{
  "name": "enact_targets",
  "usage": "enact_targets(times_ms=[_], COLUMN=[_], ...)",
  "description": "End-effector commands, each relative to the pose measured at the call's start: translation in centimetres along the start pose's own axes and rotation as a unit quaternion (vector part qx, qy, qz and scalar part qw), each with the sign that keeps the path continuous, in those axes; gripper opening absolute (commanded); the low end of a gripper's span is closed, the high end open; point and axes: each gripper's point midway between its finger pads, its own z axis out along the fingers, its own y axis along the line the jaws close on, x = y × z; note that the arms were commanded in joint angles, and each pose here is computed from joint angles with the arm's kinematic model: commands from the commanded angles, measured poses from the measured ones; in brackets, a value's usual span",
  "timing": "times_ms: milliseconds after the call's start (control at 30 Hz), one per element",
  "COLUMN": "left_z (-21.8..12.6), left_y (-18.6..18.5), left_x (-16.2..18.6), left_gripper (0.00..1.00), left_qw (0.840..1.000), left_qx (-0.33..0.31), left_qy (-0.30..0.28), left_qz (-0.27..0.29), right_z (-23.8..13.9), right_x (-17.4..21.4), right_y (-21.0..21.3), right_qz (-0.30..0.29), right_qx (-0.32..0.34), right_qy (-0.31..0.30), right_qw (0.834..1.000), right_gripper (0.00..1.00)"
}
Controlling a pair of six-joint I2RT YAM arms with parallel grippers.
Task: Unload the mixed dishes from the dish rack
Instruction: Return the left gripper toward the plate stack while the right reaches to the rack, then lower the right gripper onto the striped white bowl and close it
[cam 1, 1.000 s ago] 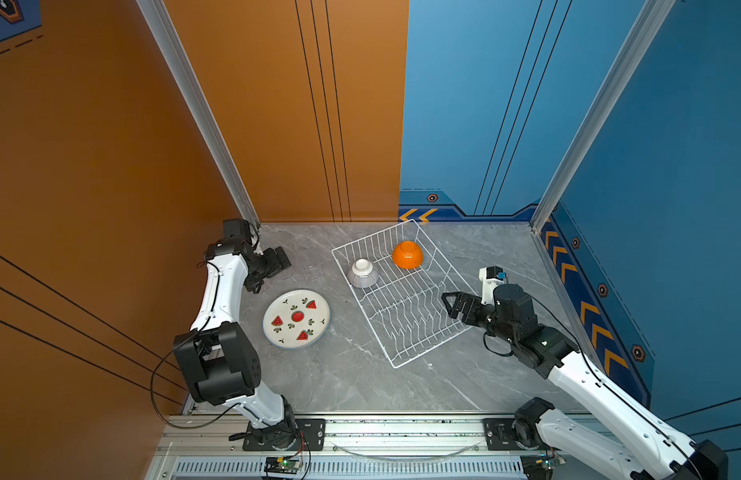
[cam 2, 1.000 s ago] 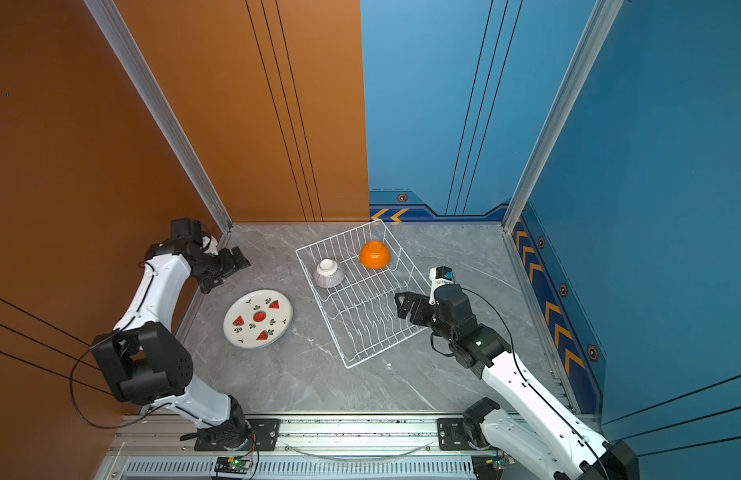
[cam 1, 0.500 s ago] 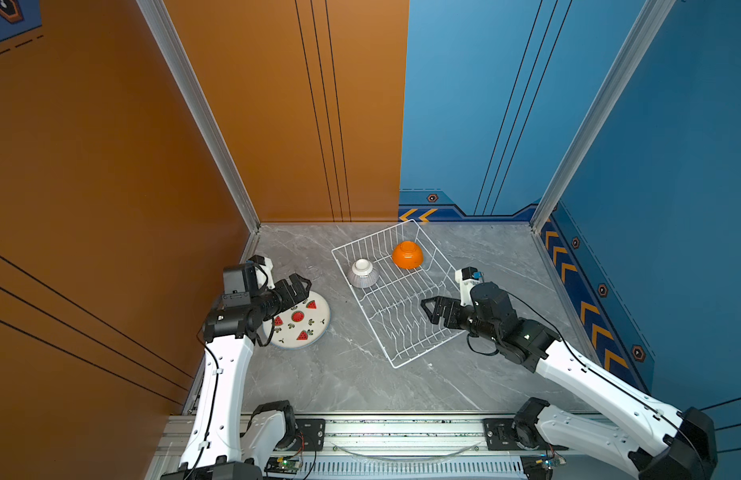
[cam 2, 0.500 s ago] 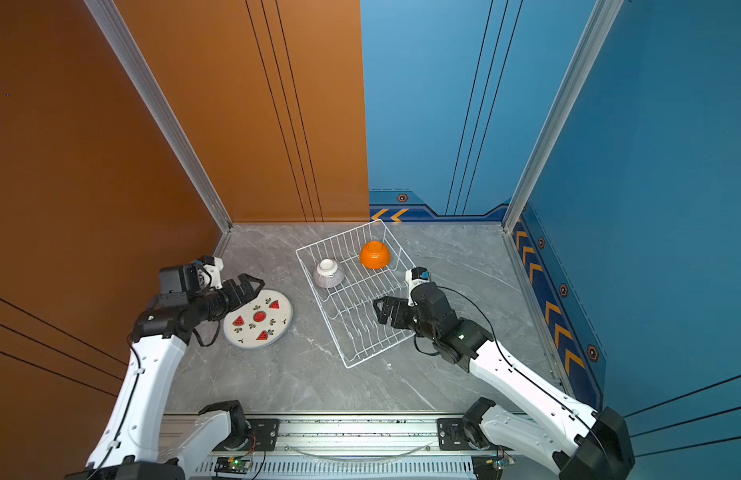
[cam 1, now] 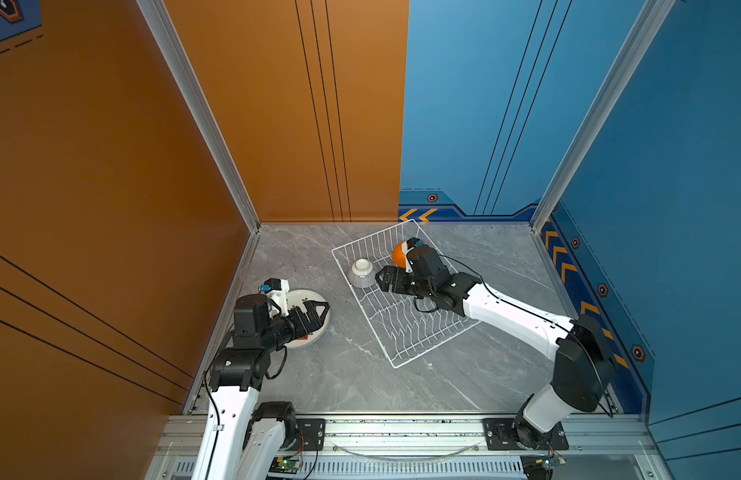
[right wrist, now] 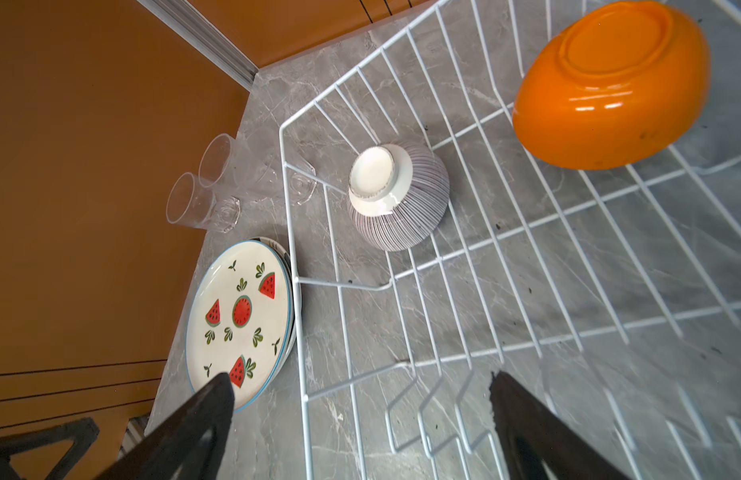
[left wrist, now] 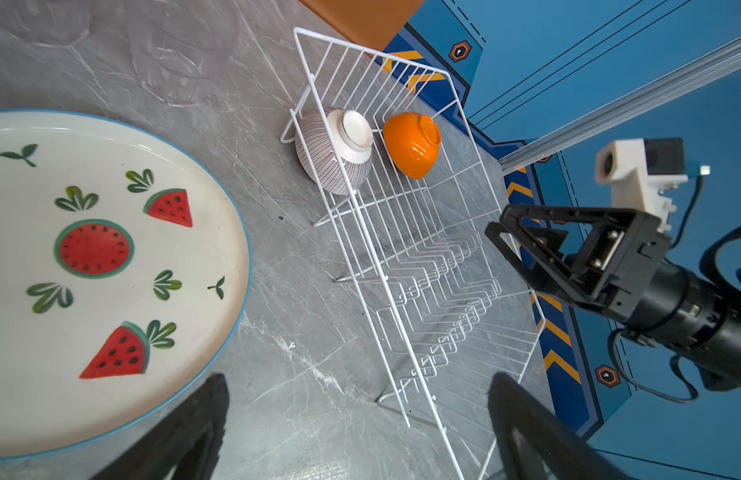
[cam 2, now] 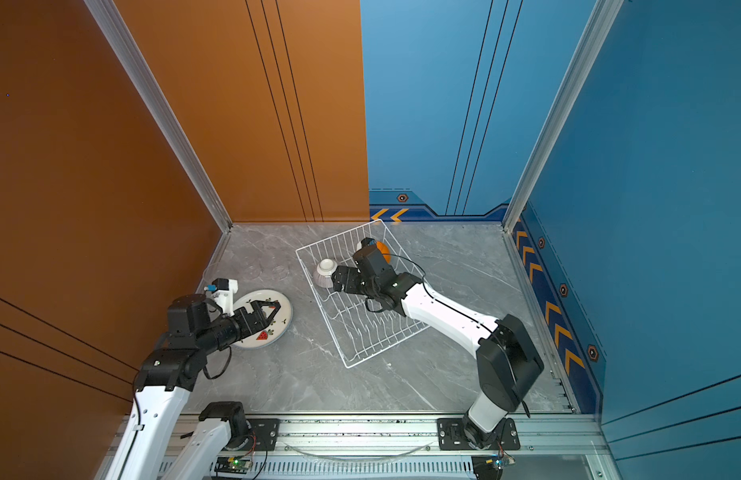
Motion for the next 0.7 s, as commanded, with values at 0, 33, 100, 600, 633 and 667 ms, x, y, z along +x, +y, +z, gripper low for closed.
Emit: enact_targets(times_ms=[0, 33, 100, 600, 633, 667], left_z=[0.7, 0.9, 1.0, 1.7, 1.9, 2.0], left_y=[-0.7, -1.1, -1.9, -1.9, -1.8, -1.8], left_x=[-0.3, -0.4, -0.6, -0.9, -0.9, -0.9], left_gripper=[0.98, 0.98, 0.98, 0.98, 0.98, 0.98], left_qw=[1.000, 1.000, 1.000, 0.999, 0.999, 0.999], left_qx=[0.010, 0.016, 0.029, 0.037, 0.037, 0.035], left_qy=[0.005, 0.007, 0.007, -0.014, -0.013, -0.011], left_qz=[0.000, 0.000, 0.002, -0.014, -0.015, -0.015], right_z=[2.6, 3.5, 5.6, 14.7, 14.9, 15.2], right_x=[-1.5, -1.6, -1.7, -1.8, -1.7, -1.6], right_y=[-0.5, -0.6, -0.8, -4.8, -4.8, -4.8], right_qz=[-0.005, -0.002, 0.007, 0.078, 0.078, 0.078], right_qx=[0.013, 0.010, 0.005, -0.008, -0.010, -0.011], right_qy=[-0.007, -0.002, 0.004, 0.028, 0.030, 0.033], right_qw=[1.000, 1.000, 1.000, 0.997, 0.996, 0.996], right_gripper=[0.95, 0.95, 0.95, 0.95, 0.95, 0.95])
